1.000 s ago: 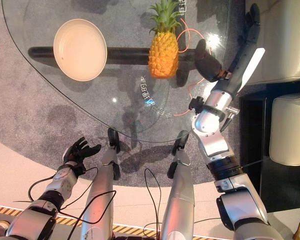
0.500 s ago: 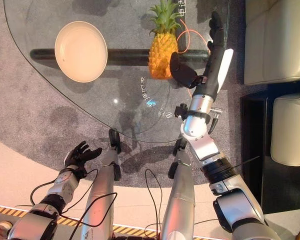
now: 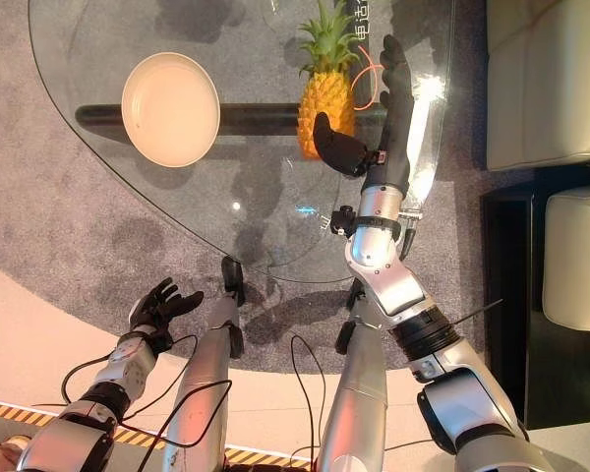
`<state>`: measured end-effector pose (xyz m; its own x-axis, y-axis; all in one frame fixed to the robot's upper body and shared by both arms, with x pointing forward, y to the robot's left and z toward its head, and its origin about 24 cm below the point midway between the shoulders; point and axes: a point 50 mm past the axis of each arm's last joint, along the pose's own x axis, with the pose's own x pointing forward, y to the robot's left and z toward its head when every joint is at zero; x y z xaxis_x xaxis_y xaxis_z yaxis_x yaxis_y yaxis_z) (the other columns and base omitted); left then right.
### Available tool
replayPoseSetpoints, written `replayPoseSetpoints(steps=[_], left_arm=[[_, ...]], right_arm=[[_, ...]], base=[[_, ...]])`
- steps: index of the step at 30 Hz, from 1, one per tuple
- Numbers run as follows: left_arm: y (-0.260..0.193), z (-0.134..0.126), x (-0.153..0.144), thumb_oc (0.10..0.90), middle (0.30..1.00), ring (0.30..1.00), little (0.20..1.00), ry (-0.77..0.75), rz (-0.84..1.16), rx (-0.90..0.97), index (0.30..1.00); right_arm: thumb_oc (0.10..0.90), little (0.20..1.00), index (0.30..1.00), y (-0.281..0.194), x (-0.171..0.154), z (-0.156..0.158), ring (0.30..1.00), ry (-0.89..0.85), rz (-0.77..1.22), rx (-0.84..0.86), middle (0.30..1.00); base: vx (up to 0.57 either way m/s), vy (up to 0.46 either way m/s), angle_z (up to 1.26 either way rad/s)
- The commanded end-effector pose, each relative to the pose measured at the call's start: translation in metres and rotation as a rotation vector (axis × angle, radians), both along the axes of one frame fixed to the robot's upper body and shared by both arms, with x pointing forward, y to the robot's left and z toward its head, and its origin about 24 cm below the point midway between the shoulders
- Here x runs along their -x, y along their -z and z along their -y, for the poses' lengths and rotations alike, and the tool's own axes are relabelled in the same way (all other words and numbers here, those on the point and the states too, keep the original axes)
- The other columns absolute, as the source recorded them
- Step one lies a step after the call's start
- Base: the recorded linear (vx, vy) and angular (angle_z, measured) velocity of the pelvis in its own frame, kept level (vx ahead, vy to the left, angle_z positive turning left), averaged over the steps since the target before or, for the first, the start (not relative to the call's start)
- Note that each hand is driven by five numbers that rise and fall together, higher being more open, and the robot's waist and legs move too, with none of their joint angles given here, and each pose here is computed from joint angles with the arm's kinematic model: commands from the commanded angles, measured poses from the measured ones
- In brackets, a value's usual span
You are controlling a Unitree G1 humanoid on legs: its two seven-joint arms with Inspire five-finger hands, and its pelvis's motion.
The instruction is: Pick up the fruit to the plate
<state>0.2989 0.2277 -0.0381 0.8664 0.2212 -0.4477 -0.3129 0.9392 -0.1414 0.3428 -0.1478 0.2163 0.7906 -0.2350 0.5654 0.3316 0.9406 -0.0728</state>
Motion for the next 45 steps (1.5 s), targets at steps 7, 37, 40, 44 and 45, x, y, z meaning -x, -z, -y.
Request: replayPoseSetpoints(steps=[7,37,40,44,45], left_arm=[[0.021,-0.007,0.023,0.8,0.9,0.9,0.9,-0.017,-0.077,-0.039,0.9],[0.025,-0.002,0.026,0.8,0.9,0.9,0.9,0.023,-0.101,-0.055,0.9],[0.026,-0.002,0.027,0.8,0.9,0.9,0.9,0.028,-0.103,-0.053,0.9],[0.026,-0.001,0.027,0.8,0.9,0.9,0.9,0.035,-0.107,-0.053,0.9],[0.026,-0.001,0.027,0.8,0.9,0.9,0.9,0.036,-0.107,-0.052,0.9]], right_arm=[[0.8,0.9,0.9,-0.029,0.01,-0.016,0.9,-0.111,0.113,-0.08,0.9],[0.8,0.9,0.9,-0.009,-0.011,-0.017,0.9,-0.083,-0.066,-0.223,0.9],[0.8,0.9,0.9,-0.007,-0.012,-0.016,0.9,-0.076,-0.082,-0.235,0.9],[0.8,0.9,0.9,-0.006,-0.016,-0.015,0.9,-0.066,-0.106,-0.241,0.9],[0.8,0.9,0.9,-0.006,-0.016,-0.016,0.9,-0.063,-0.11,-0.239,0.9]], base=[[0.0,0.0,0.0],[0.01,-0.002,0.01],[0.0,0.0,0.0],[0.0,0.0,0.0],[0.0,0.0,0.0]])
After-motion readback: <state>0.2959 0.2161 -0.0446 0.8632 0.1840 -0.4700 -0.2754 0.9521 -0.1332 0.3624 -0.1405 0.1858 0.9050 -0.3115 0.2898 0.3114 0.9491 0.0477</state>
